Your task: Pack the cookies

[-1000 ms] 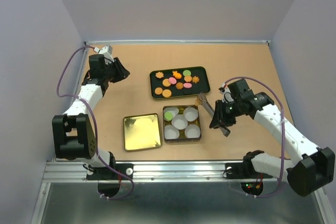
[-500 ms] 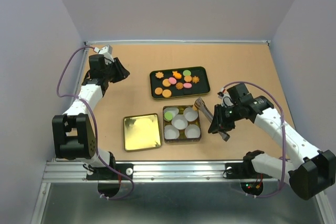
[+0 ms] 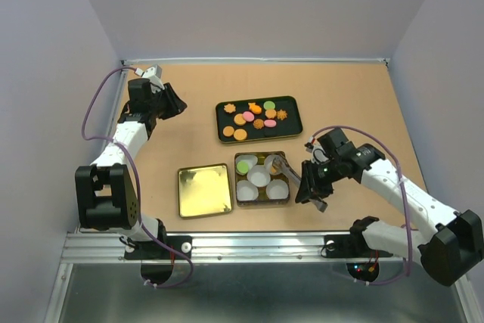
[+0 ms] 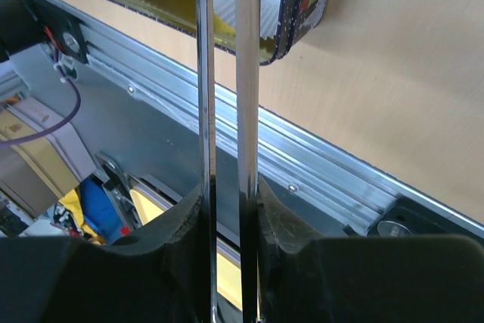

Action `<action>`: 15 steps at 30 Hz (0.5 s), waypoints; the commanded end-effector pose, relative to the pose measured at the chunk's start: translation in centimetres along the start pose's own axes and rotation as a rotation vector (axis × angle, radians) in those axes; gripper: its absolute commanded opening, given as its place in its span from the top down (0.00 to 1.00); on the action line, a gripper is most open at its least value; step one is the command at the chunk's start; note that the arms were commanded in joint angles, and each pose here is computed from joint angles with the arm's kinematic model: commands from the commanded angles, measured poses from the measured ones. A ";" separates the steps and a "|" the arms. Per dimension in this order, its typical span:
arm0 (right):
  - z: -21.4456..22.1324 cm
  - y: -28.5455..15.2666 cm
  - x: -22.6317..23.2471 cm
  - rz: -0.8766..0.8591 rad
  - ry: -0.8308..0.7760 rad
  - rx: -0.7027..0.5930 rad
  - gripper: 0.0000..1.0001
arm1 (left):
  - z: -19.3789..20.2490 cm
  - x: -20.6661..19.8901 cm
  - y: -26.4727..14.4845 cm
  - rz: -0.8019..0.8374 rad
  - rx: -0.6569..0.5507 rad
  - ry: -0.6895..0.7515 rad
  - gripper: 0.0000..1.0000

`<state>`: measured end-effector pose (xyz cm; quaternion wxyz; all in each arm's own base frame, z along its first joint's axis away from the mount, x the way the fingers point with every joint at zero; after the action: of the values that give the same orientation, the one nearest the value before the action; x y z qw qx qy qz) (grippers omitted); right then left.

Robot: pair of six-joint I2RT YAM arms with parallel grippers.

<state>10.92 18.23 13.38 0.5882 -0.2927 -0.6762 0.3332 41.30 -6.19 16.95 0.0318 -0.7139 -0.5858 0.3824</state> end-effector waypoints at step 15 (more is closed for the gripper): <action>-6.0 -3.7 2.1 0.119 -0.162 -0.171 0.53 | -0.8 -0.5 -0.6 0.021 -0.040 0.025 0.57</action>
<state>13.68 17.89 14.27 0.5416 -0.3279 -0.6884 0.3539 41.27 -6.19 16.89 0.0323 -0.7137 -0.5857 0.3828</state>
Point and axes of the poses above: each gripper's point midway between its finger pads, its own y axis out along the fingers, its own x axis along the line the jaws close on, z = x × y, the point moved 1 cm from there along -y, back along the fingers, and after that the axes turned 3 degrees about -y, right-handed, at the moved point
